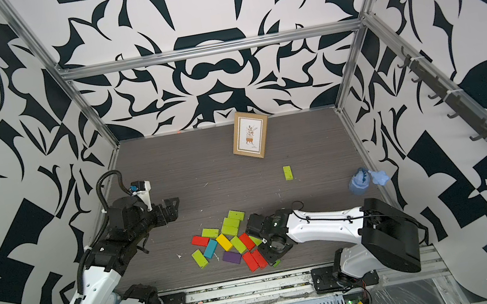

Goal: Assemble the letter t with building blocks
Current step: Pick up the building block from the center of the board.

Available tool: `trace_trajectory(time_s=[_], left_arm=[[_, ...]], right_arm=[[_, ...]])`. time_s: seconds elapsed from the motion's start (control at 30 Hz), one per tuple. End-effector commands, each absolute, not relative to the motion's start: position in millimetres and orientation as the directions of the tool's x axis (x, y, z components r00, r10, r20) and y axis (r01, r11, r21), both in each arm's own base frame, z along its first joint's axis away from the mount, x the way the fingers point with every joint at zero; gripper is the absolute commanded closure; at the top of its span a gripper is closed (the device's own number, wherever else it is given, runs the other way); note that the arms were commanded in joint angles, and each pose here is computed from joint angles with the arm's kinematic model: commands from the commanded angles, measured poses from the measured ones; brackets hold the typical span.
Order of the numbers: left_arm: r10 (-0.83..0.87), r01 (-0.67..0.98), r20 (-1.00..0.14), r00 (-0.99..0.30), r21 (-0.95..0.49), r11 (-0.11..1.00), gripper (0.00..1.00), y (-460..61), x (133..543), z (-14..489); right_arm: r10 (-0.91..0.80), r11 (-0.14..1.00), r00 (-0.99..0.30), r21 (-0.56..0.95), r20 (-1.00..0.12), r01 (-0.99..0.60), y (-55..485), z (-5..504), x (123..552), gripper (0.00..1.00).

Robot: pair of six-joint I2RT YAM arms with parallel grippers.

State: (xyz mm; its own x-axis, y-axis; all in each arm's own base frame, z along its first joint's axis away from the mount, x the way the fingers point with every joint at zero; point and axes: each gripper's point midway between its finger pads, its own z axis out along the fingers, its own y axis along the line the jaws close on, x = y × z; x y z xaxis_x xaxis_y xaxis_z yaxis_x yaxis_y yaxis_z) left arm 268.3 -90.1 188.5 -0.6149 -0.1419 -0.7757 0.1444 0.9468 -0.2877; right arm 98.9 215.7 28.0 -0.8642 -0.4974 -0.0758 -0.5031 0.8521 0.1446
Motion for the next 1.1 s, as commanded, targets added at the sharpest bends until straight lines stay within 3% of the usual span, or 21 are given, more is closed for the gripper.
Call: trace_trajectory(time_s=[0.0,0.4,1.07], left_arm=[[-0.148,0.124,-0.760,-0.633,-0.289,0.949,0.00,-87.6,264.5,182.3],[-0.150,0.127,-0.761,-0.631,-0.292,0.948,0.00,-88.0,264.1,182.3],[-0.150,0.128,-0.761,-0.632,-0.293,0.948,0.00,-88.4,264.5,181.5]], right_arm=[[-0.496,0.854,-0.866,0.147,-0.064,-0.500,215.1,24.4,94.3,0.46],[-0.463,0.881,-0.885,0.078,-0.050,-0.466,202.3,15.5,97.9,0.53],[-0.482,0.872,-0.875,0.072,-0.042,-0.484,202.2,15.5,97.7,0.53]])
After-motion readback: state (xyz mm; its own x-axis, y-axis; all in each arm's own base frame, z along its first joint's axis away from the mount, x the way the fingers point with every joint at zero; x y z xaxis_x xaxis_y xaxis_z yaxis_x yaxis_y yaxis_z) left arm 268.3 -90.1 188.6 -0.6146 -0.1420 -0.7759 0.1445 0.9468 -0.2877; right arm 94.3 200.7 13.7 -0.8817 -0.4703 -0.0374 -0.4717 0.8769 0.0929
